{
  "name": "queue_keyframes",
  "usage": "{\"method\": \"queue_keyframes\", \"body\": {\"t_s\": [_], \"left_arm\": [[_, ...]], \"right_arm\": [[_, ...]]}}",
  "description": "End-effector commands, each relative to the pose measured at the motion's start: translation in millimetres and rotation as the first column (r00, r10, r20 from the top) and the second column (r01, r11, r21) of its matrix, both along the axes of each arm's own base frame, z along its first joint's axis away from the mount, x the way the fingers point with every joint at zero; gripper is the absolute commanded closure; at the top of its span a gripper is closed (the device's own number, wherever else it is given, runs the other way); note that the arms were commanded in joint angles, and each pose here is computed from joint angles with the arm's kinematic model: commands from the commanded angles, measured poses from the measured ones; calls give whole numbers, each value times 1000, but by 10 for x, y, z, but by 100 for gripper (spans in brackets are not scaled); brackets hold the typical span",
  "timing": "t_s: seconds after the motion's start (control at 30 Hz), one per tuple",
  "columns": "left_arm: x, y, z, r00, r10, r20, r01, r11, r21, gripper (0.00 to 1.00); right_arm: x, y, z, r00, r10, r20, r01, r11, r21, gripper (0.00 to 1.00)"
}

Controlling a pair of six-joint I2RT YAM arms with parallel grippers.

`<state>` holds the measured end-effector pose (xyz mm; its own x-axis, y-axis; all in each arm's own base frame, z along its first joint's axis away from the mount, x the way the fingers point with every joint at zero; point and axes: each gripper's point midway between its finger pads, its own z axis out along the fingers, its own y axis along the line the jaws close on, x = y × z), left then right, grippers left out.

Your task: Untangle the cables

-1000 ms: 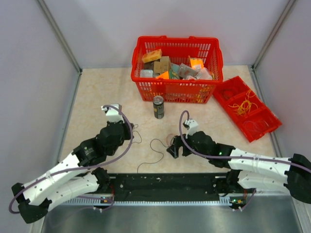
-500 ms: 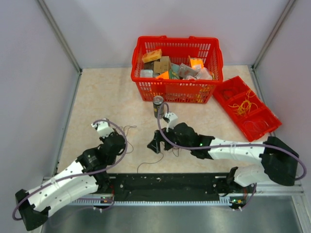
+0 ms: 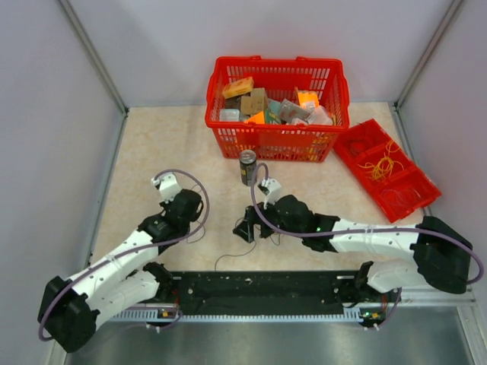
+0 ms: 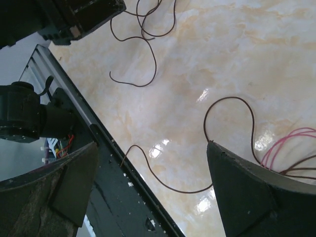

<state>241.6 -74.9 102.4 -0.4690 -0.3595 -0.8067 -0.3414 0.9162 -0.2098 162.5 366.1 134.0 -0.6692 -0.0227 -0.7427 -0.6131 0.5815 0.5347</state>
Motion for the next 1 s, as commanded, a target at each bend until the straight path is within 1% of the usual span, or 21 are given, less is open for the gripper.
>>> {"method": "queue_keyframes", "body": {"t_s": [0.0, 0.1, 0.2, 0.27, 0.3, 0.37, 0.4, 0.43, 0.47, 0.53, 0.57, 0.63, 0.67, 0.77, 0.97], "left_arm": [[366, -105, 289, 998, -16, 53, 20, 996, -84, 100], [482, 14, 211, 1000, 27, 5, -26, 995, -100, 100], [550, 38, 101, 998, 10, -59, -18, 991, -130, 100], [564, 18, 79, 997, -11, -83, -1, 989, -147, 94], [558, 7, 76, 996, -25, -89, 12, 989, -150, 88], [535, -11, 80, 996, -38, -80, 25, 986, -164, 69], [514, -14, 76, 996, -43, -73, 31, 985, -167, 57], [496, -2, 81, 997, -43, -61, 32, 985, -170, 48], [475, -2, 84, 998, -49, -51, 39, 984, -174, 41], [423, 11, 77, 998, -51, -47, 42, 983, -177, 34], [398, 20, 69, 997, -56, -48, 47, 984, -173, 27], [343, 41, 39, 996, -55, -63, 44, 985, -170, 7], [324, 45, 16, 996, -58, -70, 46, 985, -165, 2], [317, 68, -66, 994, -47, -100, 31, 988, -151, 2], [404, 62, -291, 977, 29, -212, -61, 988, -144, 2]], "right_arm": [[1, -140, 160, 998, -41, 45, 39, 999, 31, 11], [-23, -193, 169, 998, -42, 45, 41, 999, 31, 11], [-34, -244, 180, 997, -54, 47, 52, 998, 43, 11], [-40, -261, 182, 997, -55, 48, 52, 997, 52, 11], [-55, -267, 188, 998, -51, 48, 48, 997, 58, 11], [-56, -282, 170, 997, -51, 51, 48, 997, 53, 11], [-64, -288, 172, 997, -49, 51, 47, 998, 53, 11], [-63, -292, 179, 997, -49, 53, 46, 997, 55, 11], [-75, -298, 160, 998, -46, 50, 43, 998, 51, 11], [-87, -316, 144, 998, -45, 50, 42, 998, 51, 11], [-95, -330, 134, 998, -45, 49, 43, 998, 52, 11], [-102, -365, 111, 998, -51, 47, 48, 997, 53, 11], [-110, -379, 111, 997, -53, 48, 50, 997, 56, 11], [-122, -429, 77, 997, -61, 44, 58, 997, 57, 11], [-146, -487, 89, 997, -68, 42, 65, 996, 66, 11]]}}
